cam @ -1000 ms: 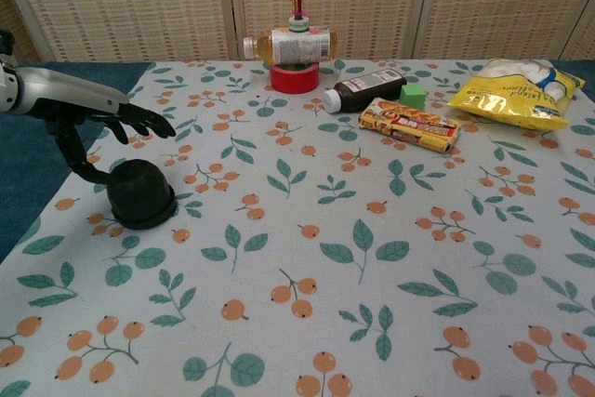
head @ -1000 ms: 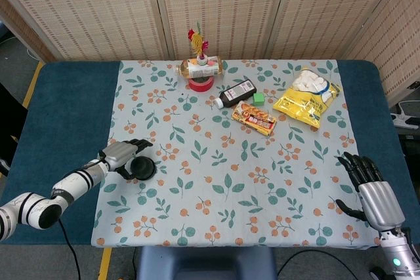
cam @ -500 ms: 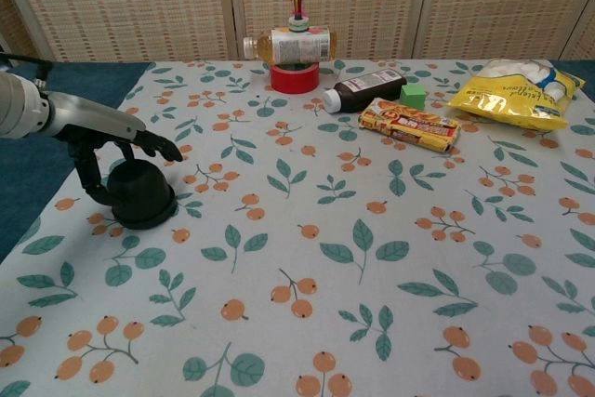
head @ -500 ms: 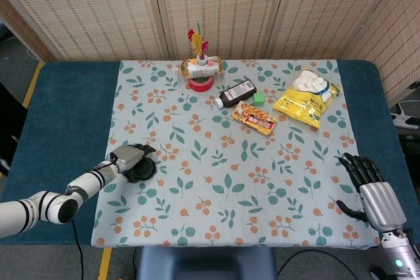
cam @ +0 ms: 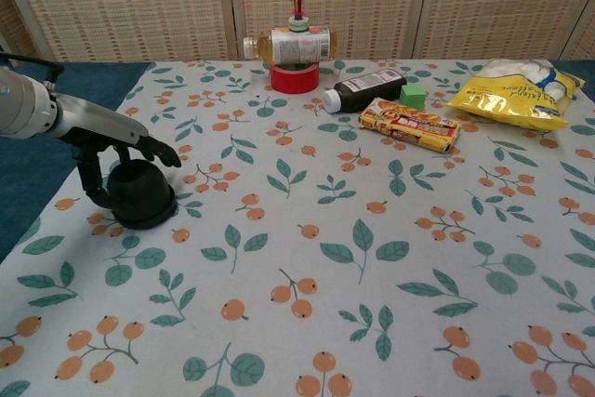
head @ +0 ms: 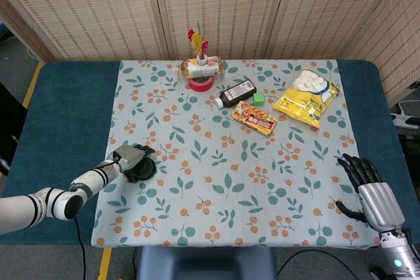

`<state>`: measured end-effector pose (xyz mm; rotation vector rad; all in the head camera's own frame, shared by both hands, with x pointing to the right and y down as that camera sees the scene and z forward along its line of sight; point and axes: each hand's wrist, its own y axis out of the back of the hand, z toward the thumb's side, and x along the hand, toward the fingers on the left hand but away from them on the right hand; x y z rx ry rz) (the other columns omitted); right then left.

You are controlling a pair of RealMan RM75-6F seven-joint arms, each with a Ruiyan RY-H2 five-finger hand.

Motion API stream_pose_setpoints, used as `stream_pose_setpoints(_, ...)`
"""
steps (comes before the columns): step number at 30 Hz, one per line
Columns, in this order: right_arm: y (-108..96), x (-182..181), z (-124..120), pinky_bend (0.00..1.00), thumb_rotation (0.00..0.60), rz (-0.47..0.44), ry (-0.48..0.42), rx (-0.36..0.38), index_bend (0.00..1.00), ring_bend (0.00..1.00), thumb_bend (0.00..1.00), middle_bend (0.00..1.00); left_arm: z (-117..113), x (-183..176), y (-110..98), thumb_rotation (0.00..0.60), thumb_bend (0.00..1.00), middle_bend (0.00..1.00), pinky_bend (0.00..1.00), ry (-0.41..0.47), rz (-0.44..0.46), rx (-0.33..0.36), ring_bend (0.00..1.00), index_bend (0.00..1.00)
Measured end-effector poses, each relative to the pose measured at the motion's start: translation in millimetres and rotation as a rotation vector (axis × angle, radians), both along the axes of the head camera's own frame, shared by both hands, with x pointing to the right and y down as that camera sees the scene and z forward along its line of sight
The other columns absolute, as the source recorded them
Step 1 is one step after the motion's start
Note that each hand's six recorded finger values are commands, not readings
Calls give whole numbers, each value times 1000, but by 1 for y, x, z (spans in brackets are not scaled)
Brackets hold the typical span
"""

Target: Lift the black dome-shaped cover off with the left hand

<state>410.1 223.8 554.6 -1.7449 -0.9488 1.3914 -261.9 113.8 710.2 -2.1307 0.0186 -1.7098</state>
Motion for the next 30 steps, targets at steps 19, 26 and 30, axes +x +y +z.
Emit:
stream_pose_setpoints(19,-1,1,2,0,600,4,7,-8,0,0,122,0,12,3,4,600,323,321,360,-10,32,9,151,308)
stream_pose_setpoints(26,0,0,2,0,600,3,9,-13,0,0,121,0,15,-2,6,600,386,441,610,-14,52,59,293,408)
stream_pose_setpoints(30,0,0,2,0,600,2,8,-16,0,0,122,0,12,-4,5,600,421,519,690,-4,52,105,370,477)
